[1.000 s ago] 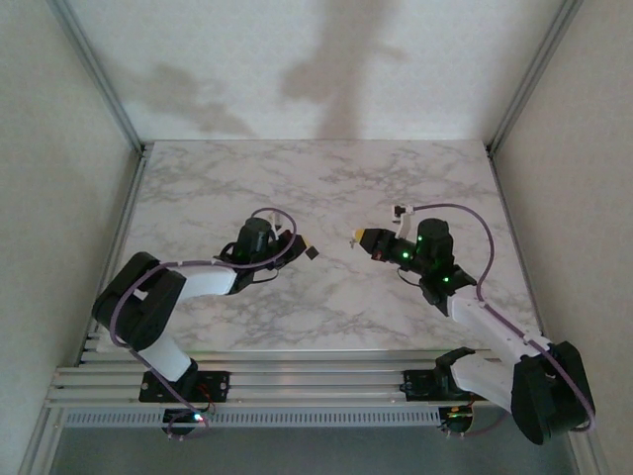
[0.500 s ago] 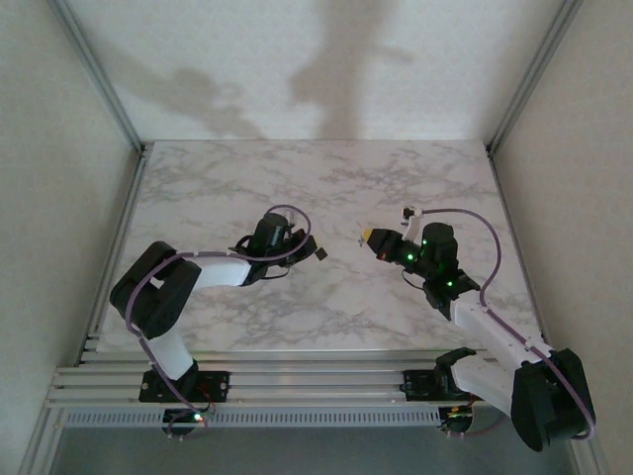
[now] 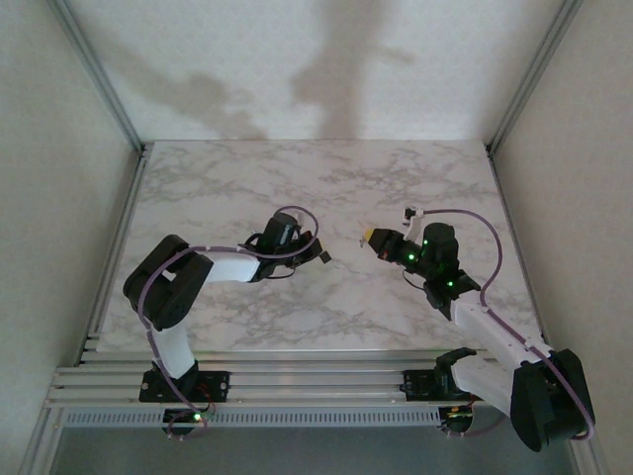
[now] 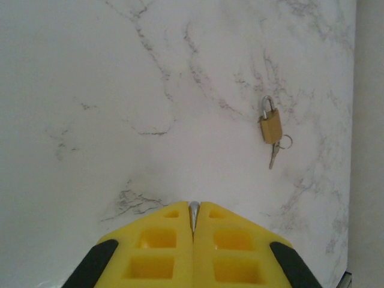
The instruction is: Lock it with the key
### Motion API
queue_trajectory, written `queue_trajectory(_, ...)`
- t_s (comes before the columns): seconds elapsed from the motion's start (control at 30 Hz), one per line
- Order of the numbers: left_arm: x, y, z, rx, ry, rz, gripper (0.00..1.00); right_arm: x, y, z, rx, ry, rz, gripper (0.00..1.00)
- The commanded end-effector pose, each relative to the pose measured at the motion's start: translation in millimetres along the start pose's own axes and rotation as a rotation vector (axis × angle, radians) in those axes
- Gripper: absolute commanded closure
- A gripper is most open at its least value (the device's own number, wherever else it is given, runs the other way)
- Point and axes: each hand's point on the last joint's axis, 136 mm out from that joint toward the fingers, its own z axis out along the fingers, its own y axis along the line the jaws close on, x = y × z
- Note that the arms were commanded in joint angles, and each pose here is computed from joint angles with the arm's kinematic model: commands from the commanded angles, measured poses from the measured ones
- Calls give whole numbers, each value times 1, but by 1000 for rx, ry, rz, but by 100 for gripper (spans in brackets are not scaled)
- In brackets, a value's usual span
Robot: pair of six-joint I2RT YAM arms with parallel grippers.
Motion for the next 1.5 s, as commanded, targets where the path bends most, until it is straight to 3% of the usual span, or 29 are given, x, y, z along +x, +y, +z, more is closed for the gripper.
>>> queue_trajectory(0.0,-4,-7,8,-7,-12,25,100,-3,-1,0,-1,-19,7,100)
queue_trajectory(0.63,-8,19,34,-141,17,74,99,12,-15,24,7,96,74,100)
queue_trajectory(0.87,-8,27,37,-165,29,87,85,15,-20,30,7,118,88,100)
queue_trajectory(1.1,-15,29,34,-184,27,103,82,19,-26,35,14,135,99,100)
queue_trajectory(1.47,-44,15,14,-195,-19,138,55,34,-48,60,36,211,136,100)
